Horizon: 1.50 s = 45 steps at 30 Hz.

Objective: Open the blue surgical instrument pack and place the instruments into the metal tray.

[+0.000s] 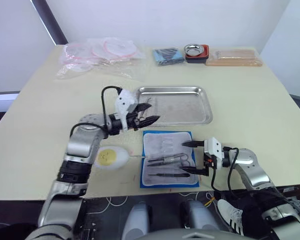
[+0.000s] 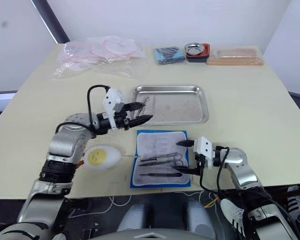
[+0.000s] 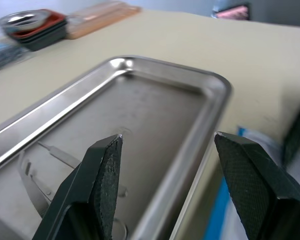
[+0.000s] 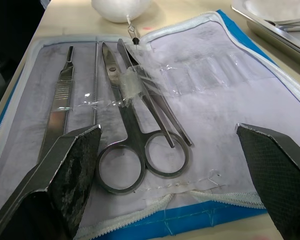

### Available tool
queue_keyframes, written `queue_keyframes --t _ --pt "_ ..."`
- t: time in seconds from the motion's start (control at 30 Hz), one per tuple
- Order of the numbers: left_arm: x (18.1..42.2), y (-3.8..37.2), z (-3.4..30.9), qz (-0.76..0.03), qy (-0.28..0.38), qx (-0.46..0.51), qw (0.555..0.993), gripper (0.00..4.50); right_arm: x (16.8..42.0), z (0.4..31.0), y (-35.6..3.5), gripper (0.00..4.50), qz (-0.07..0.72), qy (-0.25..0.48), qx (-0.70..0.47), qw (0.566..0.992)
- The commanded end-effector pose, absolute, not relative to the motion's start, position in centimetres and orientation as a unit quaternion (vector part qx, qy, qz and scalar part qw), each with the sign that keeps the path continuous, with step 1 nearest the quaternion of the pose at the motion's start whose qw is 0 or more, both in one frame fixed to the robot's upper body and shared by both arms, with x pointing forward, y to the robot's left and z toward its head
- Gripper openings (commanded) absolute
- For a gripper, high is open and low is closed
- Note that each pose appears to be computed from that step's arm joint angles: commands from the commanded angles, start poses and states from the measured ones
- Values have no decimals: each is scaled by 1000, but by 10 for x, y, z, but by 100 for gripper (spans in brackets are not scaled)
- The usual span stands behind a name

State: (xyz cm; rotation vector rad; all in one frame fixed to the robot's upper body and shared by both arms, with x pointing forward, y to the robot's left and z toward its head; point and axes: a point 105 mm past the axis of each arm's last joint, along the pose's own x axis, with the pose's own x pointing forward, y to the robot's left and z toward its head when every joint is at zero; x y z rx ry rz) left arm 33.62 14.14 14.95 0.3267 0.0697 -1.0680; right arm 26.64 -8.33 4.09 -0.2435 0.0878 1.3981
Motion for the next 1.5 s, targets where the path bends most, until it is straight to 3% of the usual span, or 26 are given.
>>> queue_keyframes --t 0.03,0.33,0.43,0.53,0.57,0.6,1.17,1.5 --pt "319 154 157 -565 13 199 801 309 244 -6 -89 450 644 143 -90 746" --pt "277 183 159 -678 30 269 683 309 241 -8 -90 450 646 146 -89 744" --pt "268 188 161 -693 32 277 665 309 241 -8 -91 450 645 147 -89 744" --pt "263 190 168 -701 30 269 660 391 240 -8 -92 450 645 148 -90 744" --pt "262 191 170 -703 28 267 659 438 240 -8 -92 450 645 148 -90 745" --pt "261 191 172 -706 29 266 656 446 240 -8 -92 450 645 148 -90 745" --pt "230 174 196 -777 36 184 601 446 241 -8 -95 450 643 150 -92 745" --pt "228 175 184 -778 50 232 581 446 244 -6 -96 450 640 148 -93 748"
